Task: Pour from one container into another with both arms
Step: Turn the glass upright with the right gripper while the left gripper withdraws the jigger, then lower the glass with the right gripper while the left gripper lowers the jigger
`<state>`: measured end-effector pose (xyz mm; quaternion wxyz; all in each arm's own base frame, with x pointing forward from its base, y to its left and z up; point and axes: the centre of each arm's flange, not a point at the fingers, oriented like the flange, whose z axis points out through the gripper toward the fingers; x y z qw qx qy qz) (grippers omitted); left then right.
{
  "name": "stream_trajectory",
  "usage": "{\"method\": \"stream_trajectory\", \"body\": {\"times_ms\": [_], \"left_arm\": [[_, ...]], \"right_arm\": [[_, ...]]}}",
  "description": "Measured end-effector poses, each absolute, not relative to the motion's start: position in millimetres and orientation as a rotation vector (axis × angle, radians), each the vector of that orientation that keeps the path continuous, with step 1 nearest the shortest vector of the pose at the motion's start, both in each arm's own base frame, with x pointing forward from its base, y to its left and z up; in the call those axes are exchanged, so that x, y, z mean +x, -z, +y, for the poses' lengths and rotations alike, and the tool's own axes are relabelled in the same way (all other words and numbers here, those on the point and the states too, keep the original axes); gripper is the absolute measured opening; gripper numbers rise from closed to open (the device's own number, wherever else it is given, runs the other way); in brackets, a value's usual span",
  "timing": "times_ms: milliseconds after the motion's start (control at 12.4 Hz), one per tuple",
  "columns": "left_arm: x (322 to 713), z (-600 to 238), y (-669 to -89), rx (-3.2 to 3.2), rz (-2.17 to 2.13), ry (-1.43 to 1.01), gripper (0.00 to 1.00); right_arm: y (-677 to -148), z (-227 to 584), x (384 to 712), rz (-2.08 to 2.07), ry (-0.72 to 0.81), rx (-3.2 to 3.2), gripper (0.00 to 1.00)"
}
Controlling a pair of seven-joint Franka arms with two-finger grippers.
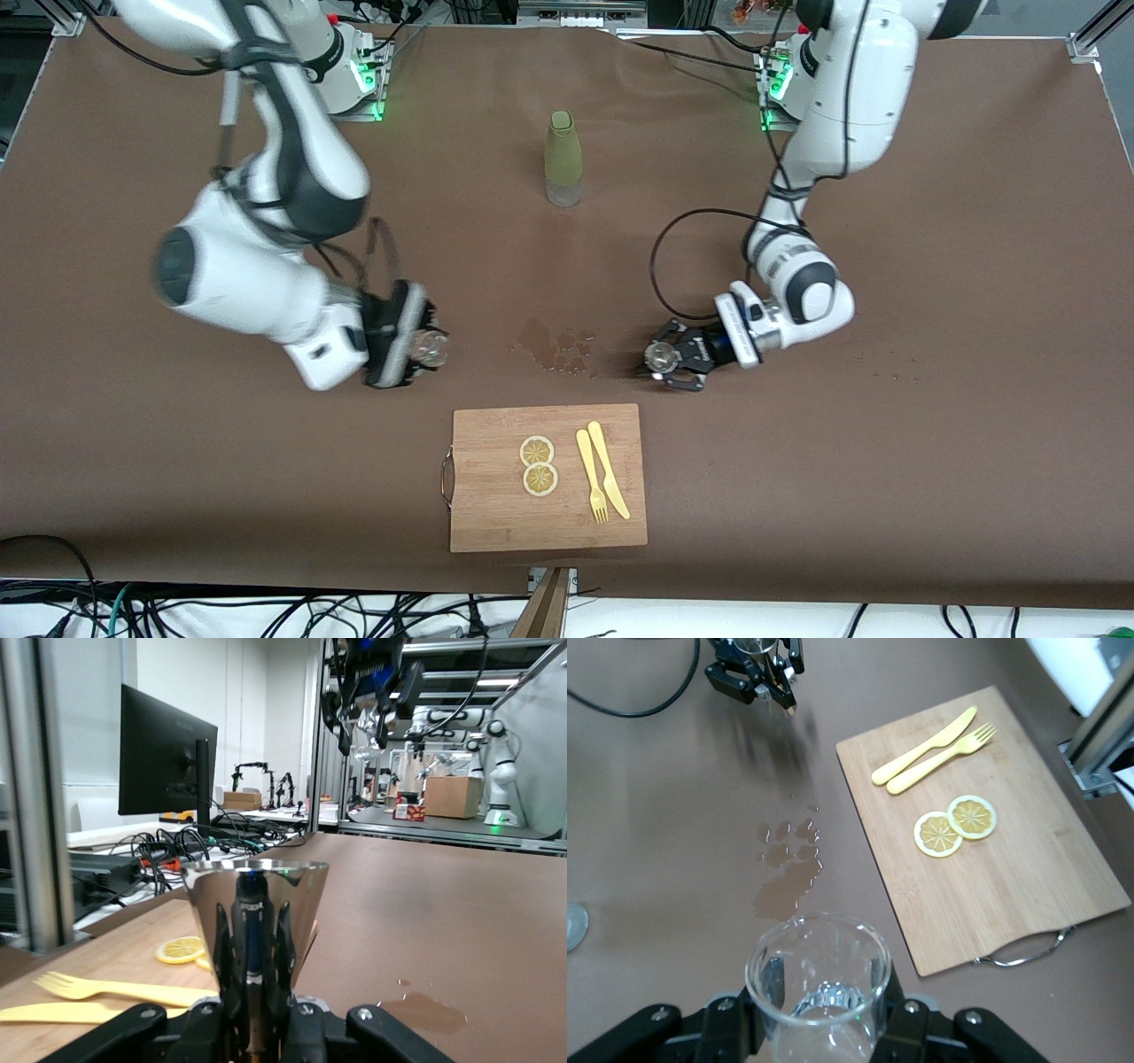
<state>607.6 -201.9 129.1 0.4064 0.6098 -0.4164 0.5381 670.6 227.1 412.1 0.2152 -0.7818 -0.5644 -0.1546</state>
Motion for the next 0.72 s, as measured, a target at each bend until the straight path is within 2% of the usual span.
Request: {"method": "stream_trajectory", "body": {"times_ms": [402,724], "left_arm": [[615,-109,-132,1.461,-1.065,-1.342,0.09],[601,-54,-119,1.414,-1.026,-1.313,0.09]], "right_arm": [[-384,115,664,-1.485,0.628,-2.006,0.49],[-345,35,648,-1.522,0.702,-1.878,0.49]]}}
